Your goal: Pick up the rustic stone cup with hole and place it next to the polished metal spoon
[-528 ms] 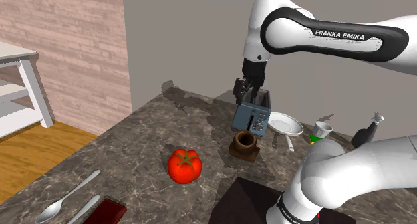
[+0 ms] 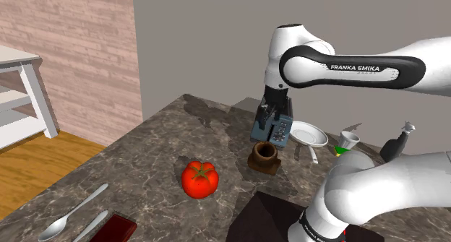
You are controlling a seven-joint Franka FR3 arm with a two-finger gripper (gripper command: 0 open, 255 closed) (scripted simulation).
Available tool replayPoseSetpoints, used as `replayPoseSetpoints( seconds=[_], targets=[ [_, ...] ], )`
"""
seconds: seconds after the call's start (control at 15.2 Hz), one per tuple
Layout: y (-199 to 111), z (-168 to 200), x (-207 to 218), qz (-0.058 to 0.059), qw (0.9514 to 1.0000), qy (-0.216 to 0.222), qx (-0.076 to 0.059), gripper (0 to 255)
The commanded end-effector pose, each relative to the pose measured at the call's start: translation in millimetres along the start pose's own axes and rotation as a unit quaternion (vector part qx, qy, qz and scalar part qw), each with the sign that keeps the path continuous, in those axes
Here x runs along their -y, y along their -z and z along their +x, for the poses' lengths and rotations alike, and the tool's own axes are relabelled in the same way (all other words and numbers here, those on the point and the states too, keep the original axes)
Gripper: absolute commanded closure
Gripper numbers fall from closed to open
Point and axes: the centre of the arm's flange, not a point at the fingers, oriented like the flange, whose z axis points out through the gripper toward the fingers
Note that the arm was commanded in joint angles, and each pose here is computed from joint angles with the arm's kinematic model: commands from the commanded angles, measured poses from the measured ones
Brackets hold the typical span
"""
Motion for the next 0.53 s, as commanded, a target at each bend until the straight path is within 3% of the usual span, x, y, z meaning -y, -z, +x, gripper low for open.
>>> replayPoseSetpoints(
  seconds=[0.0,0.33,0.46],
  targets=[
    [-26,-2,-4,-0.006,1.0,0.0,0.004,0],
    [-88,-10,-20,-0.019,0.9997,0.0,0.016,0],
    [-97,-11,-21,-0.02,0.9997,0.0,0.017,0]
  ],
)
